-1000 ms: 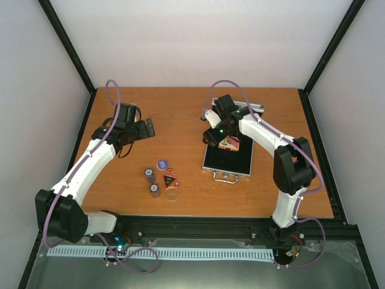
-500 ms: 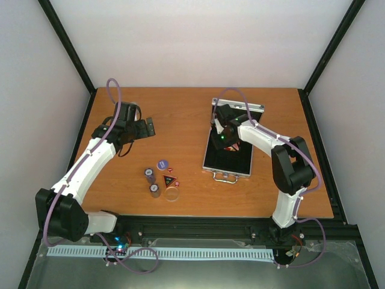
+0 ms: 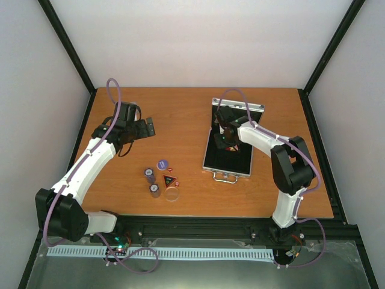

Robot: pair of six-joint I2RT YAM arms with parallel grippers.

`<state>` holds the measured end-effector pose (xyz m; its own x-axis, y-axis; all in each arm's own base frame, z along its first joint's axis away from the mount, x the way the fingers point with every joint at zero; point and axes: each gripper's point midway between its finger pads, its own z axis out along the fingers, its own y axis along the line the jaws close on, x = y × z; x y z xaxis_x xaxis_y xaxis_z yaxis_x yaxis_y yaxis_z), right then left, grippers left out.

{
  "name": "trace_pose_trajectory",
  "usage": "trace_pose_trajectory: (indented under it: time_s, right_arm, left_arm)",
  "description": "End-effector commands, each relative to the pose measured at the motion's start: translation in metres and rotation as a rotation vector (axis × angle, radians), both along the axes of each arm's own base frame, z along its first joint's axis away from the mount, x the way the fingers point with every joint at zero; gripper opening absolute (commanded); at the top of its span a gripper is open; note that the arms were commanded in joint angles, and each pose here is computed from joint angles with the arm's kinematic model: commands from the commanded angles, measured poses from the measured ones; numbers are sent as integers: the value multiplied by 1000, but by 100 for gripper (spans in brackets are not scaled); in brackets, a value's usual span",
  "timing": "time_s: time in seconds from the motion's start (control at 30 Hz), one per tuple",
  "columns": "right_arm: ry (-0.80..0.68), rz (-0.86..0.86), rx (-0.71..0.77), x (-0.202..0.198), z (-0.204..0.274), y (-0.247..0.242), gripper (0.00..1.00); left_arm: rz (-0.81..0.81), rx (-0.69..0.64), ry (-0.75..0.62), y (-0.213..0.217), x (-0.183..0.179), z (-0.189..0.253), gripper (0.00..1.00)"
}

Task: Pack up texas hold em set

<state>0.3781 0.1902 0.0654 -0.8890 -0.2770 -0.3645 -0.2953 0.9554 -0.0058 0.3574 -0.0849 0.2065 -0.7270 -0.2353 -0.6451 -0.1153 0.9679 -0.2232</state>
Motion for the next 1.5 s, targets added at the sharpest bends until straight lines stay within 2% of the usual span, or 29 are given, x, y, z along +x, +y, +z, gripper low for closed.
trace_pose_trajectory:
  time_s: [0.0,0.27,0.5,0.87,1.03,1.27,1.47]
  right_arm:
    - [-66,-8,36,19,15,12,6]
    - [-4,28,80,16,-1,27,8]
    - [97,-81,-72,8,-52,0,5]
    - [97,-134,-213,-1,-56,-30,3]
    - [110,-73,-156,-6,-59,-20,4]
    - [24,20,12,8,-11,13,24]
    - [29,97,48,5,15,30,41]
  left_arm:
    - [-10,-1,-27,-1,3,14,100]
    - [-8,-3,-14,-1,4,7,100]
    - [-13,5,-14,-2,5,9,100]
    - [-5,16,-4,3,-3,5,100]
    - [-9,10,-13,2,-4,8,100]
    - [-8,20,-20,3,-3,11,100]
    - [-3,19,-15,4,-2,12,100]
